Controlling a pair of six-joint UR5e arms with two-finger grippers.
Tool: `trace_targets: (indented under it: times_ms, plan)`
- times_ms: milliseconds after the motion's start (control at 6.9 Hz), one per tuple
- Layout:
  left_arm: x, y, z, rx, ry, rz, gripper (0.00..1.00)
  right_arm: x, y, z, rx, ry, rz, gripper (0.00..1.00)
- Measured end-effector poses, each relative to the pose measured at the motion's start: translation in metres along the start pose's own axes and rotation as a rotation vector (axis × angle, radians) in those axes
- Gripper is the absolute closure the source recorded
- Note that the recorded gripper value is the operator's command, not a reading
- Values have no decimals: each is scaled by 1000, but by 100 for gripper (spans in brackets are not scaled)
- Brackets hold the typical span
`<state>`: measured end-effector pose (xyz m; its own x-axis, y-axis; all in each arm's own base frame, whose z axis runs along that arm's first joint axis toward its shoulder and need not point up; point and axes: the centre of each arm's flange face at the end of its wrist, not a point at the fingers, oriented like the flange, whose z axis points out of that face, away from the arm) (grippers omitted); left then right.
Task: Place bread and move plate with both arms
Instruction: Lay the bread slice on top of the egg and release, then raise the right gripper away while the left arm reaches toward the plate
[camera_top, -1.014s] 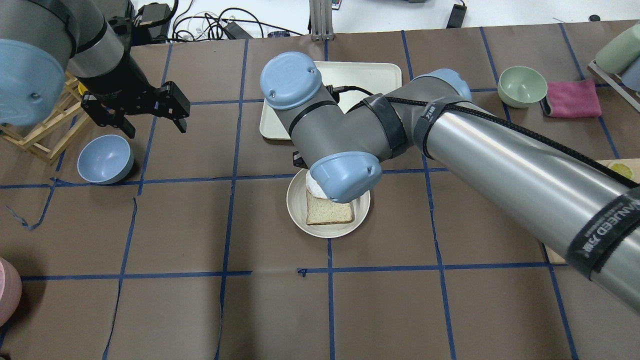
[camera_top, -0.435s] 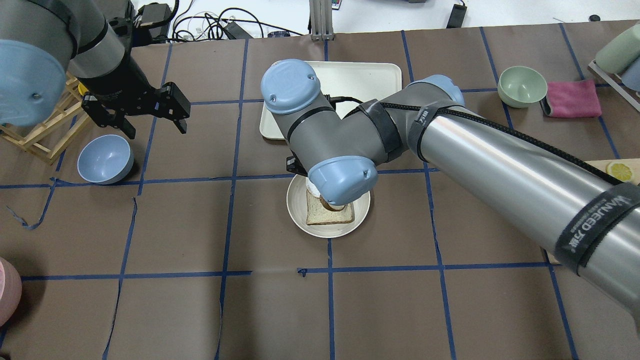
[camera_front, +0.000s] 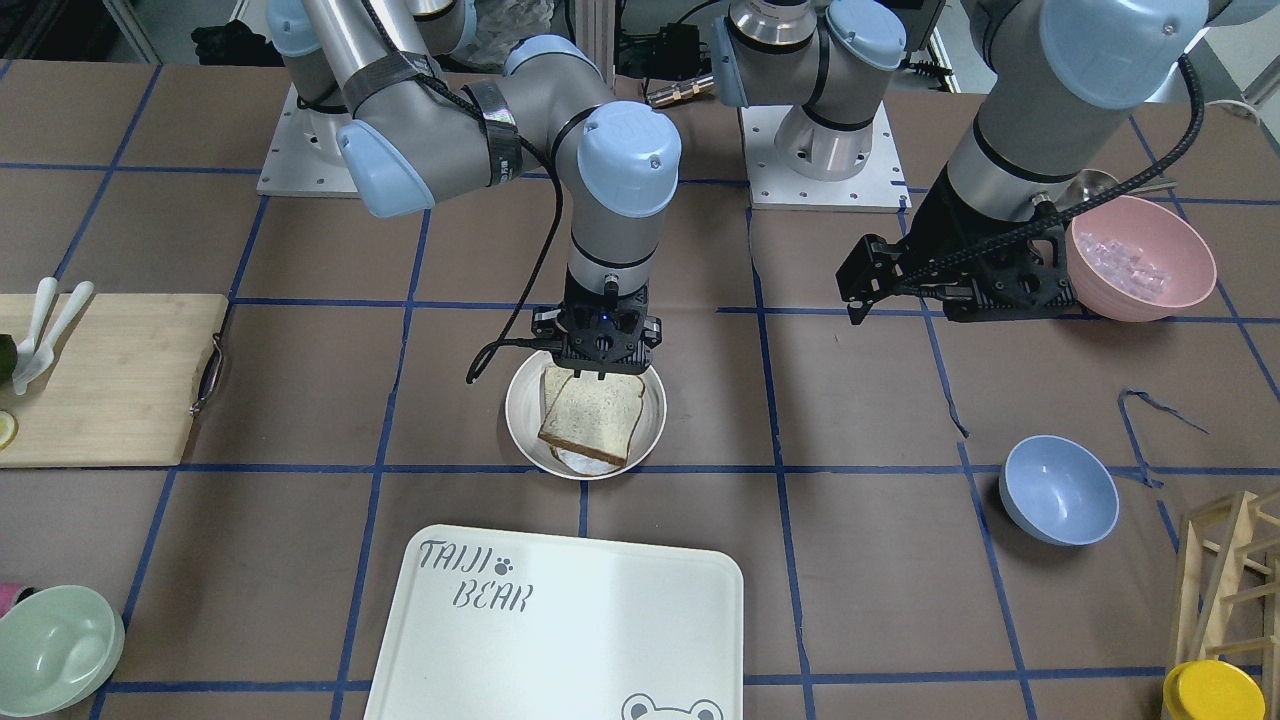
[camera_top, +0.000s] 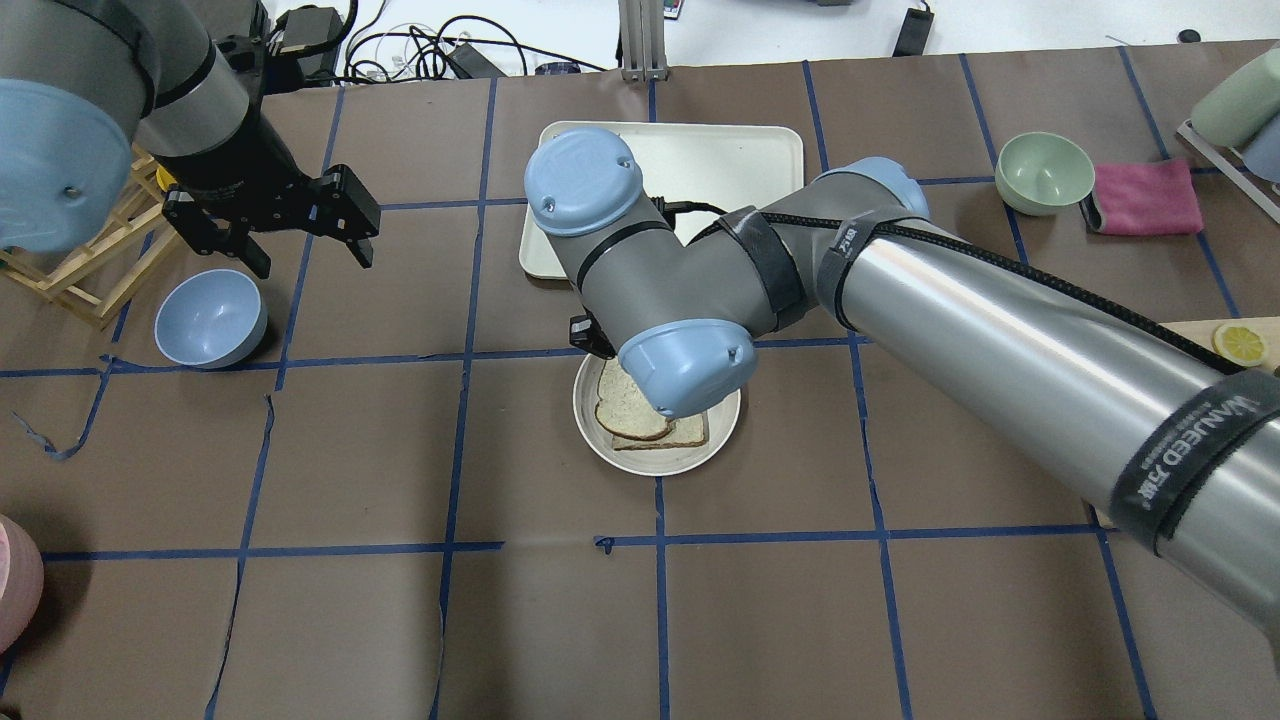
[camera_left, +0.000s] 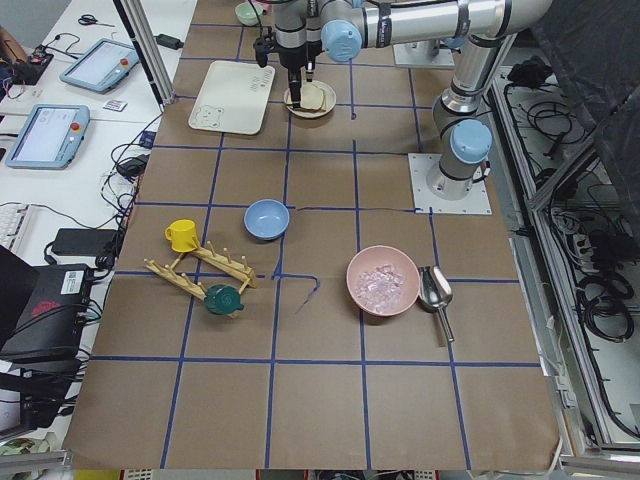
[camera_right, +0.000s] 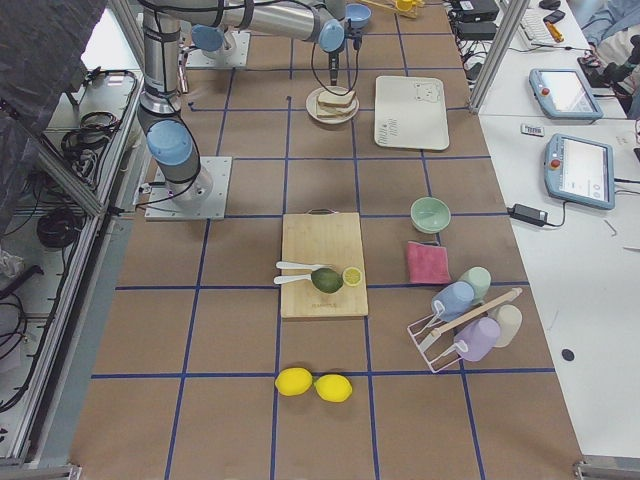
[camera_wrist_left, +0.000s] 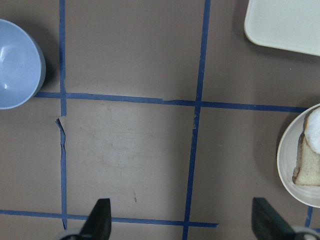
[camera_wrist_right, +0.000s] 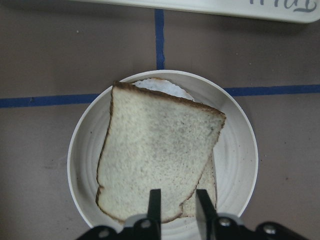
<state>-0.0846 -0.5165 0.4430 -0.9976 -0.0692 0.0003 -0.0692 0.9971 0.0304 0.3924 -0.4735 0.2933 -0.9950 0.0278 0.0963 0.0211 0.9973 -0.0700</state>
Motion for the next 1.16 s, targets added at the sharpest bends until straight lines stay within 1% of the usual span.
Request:
trace_targets:
  times_ms: [145,290,580,725,1014,1159]
  plan:
    - [0,0,0,1,-1,0,0,5,-7,-13,20,-31,-19,0]
    - [0,0,0,1,-1,-1,0,23,-20,-32,35,-73,-46,0]
    - [-1,-4,6,-12,0,-2,0,98,-59,-72,51,-130,-94,0]
    - [0,-8,15,-28,5,-7,0,140,-74,-95,64,-134,-111,0]
    - [-1,-12,22,-41,-1,-22,0,197,-86,-140,126,-134,-100,0]
    - [-2,-14,27,-46,-3,-20,0,217,-82,-155,124,-126,-85,0]
